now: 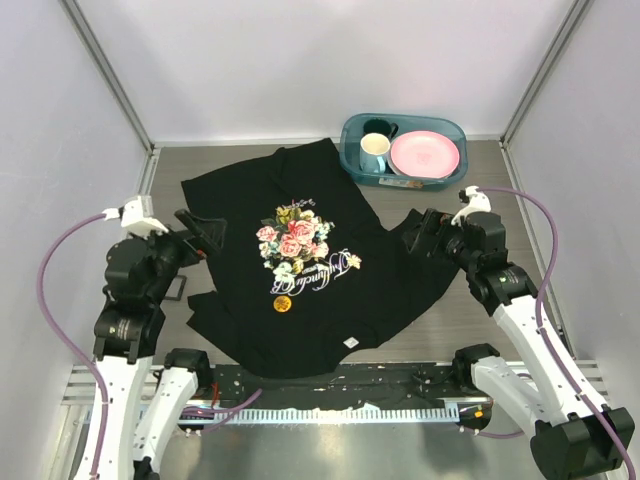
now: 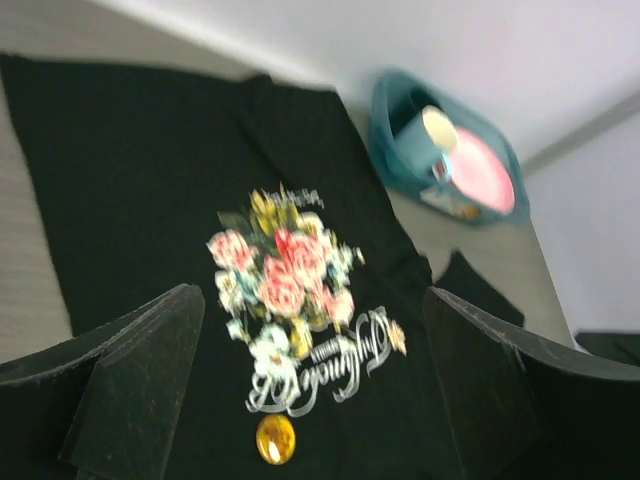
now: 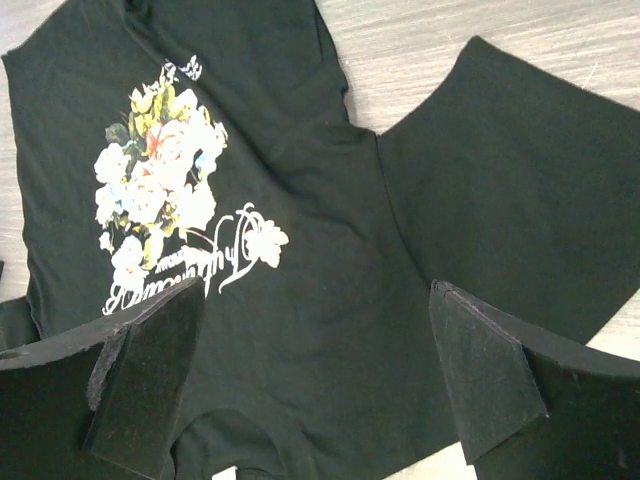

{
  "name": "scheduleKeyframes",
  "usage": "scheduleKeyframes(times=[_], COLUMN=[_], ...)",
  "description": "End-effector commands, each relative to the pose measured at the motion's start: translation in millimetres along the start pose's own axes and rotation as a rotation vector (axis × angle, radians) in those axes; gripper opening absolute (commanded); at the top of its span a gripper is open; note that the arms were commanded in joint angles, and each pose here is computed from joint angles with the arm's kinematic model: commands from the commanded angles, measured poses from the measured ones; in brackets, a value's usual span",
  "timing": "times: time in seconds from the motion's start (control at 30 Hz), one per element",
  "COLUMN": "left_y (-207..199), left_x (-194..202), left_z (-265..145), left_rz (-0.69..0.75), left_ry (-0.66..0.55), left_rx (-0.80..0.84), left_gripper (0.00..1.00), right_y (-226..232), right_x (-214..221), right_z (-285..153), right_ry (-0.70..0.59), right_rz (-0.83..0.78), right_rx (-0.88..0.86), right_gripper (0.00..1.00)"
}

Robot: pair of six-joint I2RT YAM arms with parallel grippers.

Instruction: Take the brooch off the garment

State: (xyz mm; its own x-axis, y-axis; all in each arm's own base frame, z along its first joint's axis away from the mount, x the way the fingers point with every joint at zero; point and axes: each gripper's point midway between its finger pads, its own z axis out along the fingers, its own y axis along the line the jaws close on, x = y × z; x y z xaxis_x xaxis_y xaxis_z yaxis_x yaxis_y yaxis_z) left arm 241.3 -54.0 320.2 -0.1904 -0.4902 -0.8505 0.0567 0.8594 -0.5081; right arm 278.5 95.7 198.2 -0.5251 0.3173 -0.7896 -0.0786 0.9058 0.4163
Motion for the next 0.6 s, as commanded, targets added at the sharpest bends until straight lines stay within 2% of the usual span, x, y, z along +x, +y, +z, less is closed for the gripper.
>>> scheduleKeyframes(times=[0.0,0.1,0.2,0.3,0.37,0.43,0.5,0.53,0.57], left_y=[-20.1,-22.7,-24.1,-27.8,-36.4,-43.0,-43.7,-52.7,-55.2], left_x=[52.4,89.9,116.6,131.3,138.5,150.9,158.7,167.9,170.9], left_z=[1.1,11.1,18.2,20.8,20.8,20.5,26.6,22.7,24.1], left_rz=[-0.053,-0.132,-0.200,-0.257,-0.267,-0.246,-0.213,-0.189,-0.173], left_ry=[0.272,0.416,0.494,0.529,0.552,0.575,0.573,0.602,0.605], left_rx=[0.133,0.187,0.238,0.272,0.302,0.305,0.269,0.285,0.279], left_gripper=[0.96,0.94,0.93,0.91,0.87,0.85,0.84,0.83,0.82], right_y=[4.6,14.9,48.7,71.6,82.9,114.2,145.8,149.2,162.0], right_x=[-3.0,-1.2,7.0,27.6,41.1,67.5,77.3,91.9,87.6], right_z=[-6.4,-2.0,-0.6,10.9,22.6,32.7,35.6,44.3,47.1], right_ry=[0.004,0.043,0.068,0.103,0.131,0.190,0.181,0.218,0.195], right_rz=[0.010,0.054,0.085,0.107,0.102,0.077,0.067,0.071,0.074], right_rx=[-0.010,-0.048,-0.216,-0.257,-0.237,-0.278,-0.343,-0.331,-0.363], right_gripper=[1.00,1.00,1.00,1.00,1.00,1.00,1.00,1.00,1.00])
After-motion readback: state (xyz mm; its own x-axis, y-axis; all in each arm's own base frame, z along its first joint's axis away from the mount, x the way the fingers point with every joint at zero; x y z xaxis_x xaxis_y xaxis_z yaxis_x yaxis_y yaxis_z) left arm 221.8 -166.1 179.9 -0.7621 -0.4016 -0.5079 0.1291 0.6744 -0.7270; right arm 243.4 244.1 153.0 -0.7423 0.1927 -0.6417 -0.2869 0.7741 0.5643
